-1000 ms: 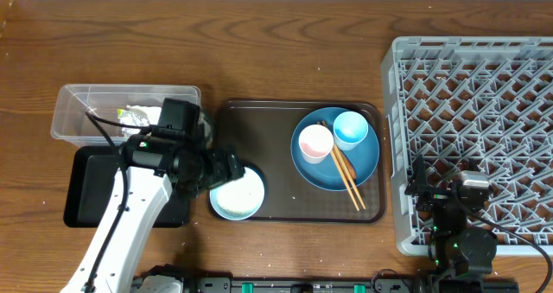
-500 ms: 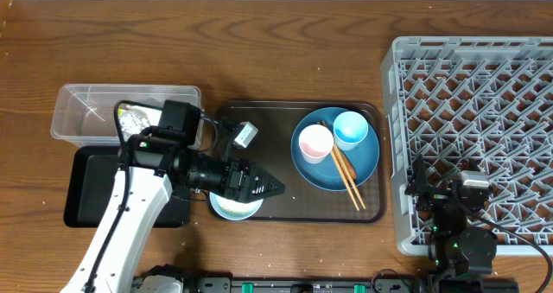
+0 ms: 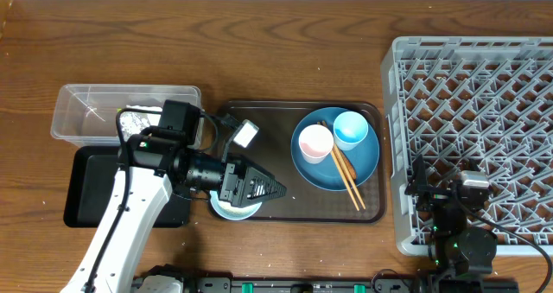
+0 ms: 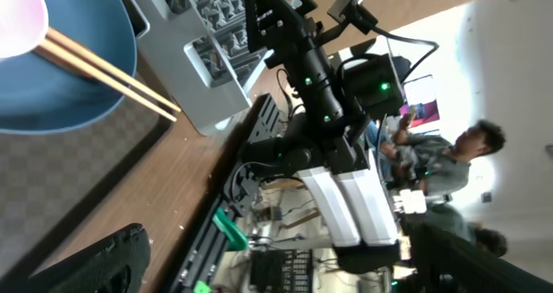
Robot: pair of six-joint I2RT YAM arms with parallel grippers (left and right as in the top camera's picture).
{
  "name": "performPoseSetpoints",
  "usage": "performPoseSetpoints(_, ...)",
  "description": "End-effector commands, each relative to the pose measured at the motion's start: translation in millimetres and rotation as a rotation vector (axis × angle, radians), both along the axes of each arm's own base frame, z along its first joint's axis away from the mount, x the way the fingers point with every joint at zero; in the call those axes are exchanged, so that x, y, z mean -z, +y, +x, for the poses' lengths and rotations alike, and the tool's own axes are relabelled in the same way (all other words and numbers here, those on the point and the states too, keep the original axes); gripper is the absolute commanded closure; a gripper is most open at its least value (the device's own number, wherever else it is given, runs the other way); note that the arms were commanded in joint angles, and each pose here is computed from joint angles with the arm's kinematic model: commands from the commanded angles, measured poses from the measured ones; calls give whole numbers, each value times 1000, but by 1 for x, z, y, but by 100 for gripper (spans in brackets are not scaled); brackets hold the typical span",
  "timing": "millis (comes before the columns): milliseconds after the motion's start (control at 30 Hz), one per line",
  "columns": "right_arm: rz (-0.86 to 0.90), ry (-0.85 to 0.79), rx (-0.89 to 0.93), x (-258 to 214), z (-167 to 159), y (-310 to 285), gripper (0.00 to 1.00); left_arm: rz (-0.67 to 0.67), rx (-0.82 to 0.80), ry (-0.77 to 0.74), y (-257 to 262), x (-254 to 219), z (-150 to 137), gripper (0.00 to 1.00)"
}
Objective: Sort waste into correct bins and load items into the dishwasher rack
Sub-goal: 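Rotate the left gripper and move it over the light-blue rice plate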
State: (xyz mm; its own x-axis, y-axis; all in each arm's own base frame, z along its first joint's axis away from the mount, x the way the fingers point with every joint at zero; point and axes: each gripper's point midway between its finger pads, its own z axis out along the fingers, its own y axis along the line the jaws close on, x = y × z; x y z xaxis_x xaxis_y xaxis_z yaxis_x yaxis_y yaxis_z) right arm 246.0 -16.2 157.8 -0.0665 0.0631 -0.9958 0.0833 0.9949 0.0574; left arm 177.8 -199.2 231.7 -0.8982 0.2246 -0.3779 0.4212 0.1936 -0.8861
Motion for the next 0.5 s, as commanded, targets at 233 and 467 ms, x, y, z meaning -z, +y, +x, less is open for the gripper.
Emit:
performPoseSetpoints(233,9,-3,-13,0,0,4,1,128,-113,281,5,13,1,2)
performPoseSetpoints(467,9,-3,-13,0,0,4,1,315,-206,301,19,43,10,2)
